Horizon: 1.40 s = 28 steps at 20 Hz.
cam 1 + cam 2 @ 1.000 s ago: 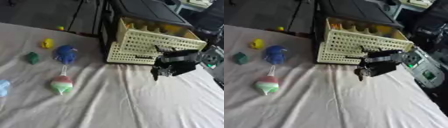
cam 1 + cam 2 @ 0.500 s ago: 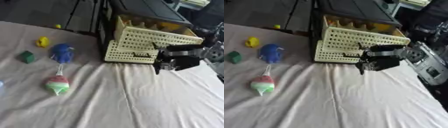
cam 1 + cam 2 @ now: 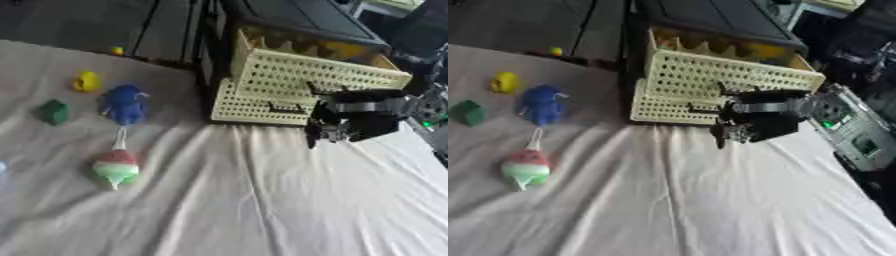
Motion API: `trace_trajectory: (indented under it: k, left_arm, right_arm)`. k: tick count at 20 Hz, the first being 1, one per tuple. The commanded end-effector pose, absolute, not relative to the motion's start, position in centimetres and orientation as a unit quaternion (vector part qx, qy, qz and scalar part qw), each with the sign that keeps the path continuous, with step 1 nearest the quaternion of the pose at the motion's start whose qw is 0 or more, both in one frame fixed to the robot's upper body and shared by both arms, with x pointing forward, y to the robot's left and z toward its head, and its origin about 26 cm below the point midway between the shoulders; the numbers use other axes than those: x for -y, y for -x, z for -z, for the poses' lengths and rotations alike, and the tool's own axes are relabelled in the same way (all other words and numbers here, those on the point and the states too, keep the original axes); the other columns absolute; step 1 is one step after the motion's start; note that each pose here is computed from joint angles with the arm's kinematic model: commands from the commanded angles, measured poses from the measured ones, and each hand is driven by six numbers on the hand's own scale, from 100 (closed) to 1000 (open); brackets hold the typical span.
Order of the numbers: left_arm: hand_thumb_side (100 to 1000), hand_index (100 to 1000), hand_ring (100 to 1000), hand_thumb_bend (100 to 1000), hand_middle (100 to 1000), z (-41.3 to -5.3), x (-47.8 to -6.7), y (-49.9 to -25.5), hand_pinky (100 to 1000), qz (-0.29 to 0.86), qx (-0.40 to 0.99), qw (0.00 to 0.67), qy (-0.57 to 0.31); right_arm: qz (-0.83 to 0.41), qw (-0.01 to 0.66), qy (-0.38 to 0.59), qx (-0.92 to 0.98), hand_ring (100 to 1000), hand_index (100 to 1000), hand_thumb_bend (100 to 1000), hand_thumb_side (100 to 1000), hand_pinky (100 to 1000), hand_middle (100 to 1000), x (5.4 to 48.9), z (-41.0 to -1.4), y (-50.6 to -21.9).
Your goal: Pick up objects from table and place into drawer.
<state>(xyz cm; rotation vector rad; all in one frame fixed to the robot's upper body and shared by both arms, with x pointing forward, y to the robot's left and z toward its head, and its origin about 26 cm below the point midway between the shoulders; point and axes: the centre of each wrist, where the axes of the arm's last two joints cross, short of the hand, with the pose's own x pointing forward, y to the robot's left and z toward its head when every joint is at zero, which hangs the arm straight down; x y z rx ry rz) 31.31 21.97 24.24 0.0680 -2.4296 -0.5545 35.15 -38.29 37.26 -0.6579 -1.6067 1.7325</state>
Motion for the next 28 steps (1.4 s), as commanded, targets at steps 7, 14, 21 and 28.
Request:
trace_trajectory:
  k: [7,14,21,28]
  left_arm:
    - [985,967,710,100,647,-25.1,-21.9,-31.0,640,0.218,0.928,0.301,-0.028]
    - [990,967,710,100,646,-25.1,-21.8,-31.0,640,0.218,0.928,0.301,-0.027]
    - [992,968,709,100,646,-25.0,-21.8,-31.0,641,0.22,0.927,0.302,-0.027]
    - [994,968,709,100,646,-24.8,-21.8,-31.0,643,0.222,0.926,0.305,-0.026]
  right_arm:
    - [-0.636,0.321,0.289,0.64,145,595,100,1000,100,306,39.2,-39.1,-34.2]
    - [-0.634,0.327,0.294,0.636,144,594,100,1000,100,301,39.4,-38.6,-34.5]
    - [-0.613,0.306,0.306,0.661,148,600,100,1000,100,305,39.7,-39.0,-33.9]
    - [-0.601,0.283,0.316,0.677,145,596,100,1000,100,302,39.6,-39.5,-33.4]
